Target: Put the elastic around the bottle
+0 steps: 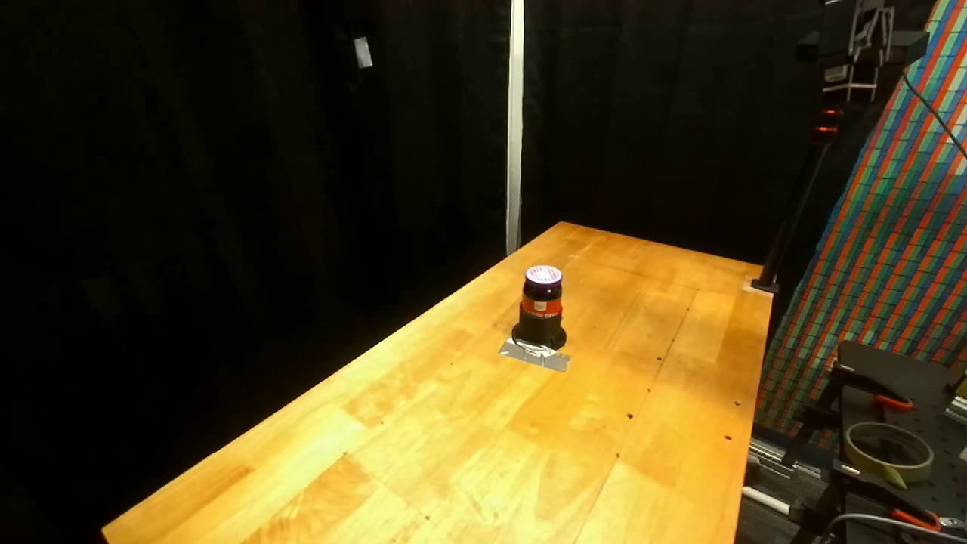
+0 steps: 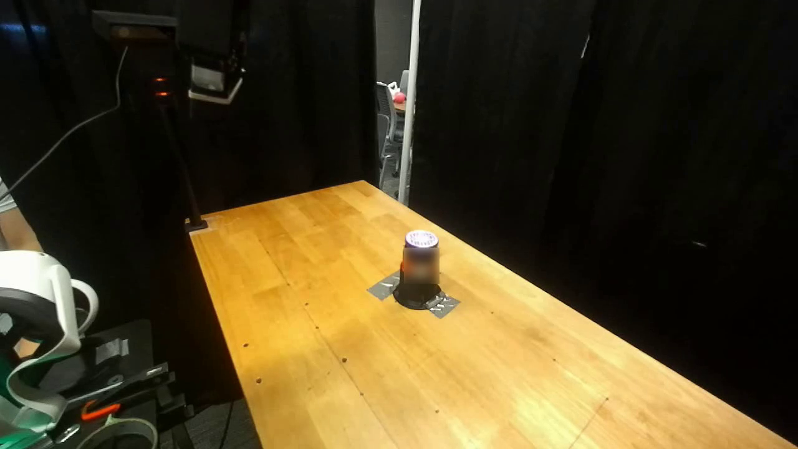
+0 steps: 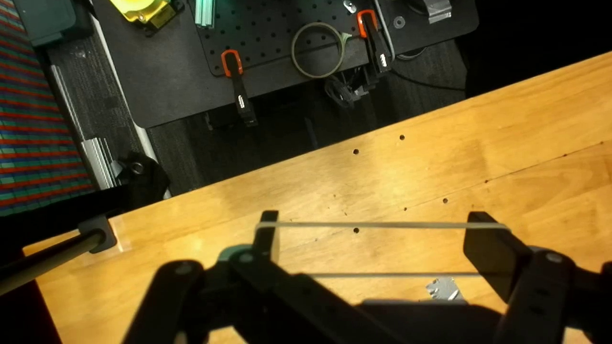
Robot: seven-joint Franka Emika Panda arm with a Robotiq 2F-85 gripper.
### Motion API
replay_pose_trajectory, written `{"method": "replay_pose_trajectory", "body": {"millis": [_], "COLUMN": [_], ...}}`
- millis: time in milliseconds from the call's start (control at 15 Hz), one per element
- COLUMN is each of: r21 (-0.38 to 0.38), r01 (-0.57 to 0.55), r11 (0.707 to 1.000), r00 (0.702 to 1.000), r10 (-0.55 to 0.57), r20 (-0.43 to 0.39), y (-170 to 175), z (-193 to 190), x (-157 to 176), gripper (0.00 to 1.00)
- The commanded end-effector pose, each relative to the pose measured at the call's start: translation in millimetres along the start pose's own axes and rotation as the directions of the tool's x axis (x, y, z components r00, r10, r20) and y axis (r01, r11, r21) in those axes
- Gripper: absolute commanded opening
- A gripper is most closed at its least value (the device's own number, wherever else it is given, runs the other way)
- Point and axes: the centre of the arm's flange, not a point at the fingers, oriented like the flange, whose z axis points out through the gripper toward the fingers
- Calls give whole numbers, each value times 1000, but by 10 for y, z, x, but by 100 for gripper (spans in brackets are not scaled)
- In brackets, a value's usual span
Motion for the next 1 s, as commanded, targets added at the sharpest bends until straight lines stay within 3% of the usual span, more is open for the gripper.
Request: {"method": "replay_pose_trajectory", "body": {"millis": [0,333,533,933], "r21": [-88,-184,-184,-129], "r01": [46,186,232,240], "r11": [995,965,955,962], "r00": [995,971,953,917], "r10": [-53,-209,-261,-269], "r20": [-80,-117,-153,-296], "y": [-367,-1052,-1393,-1780], "z": [28,311,546,1025], "x": [399,1019,1376,2053], "gripper": [100,100,100,100]}}
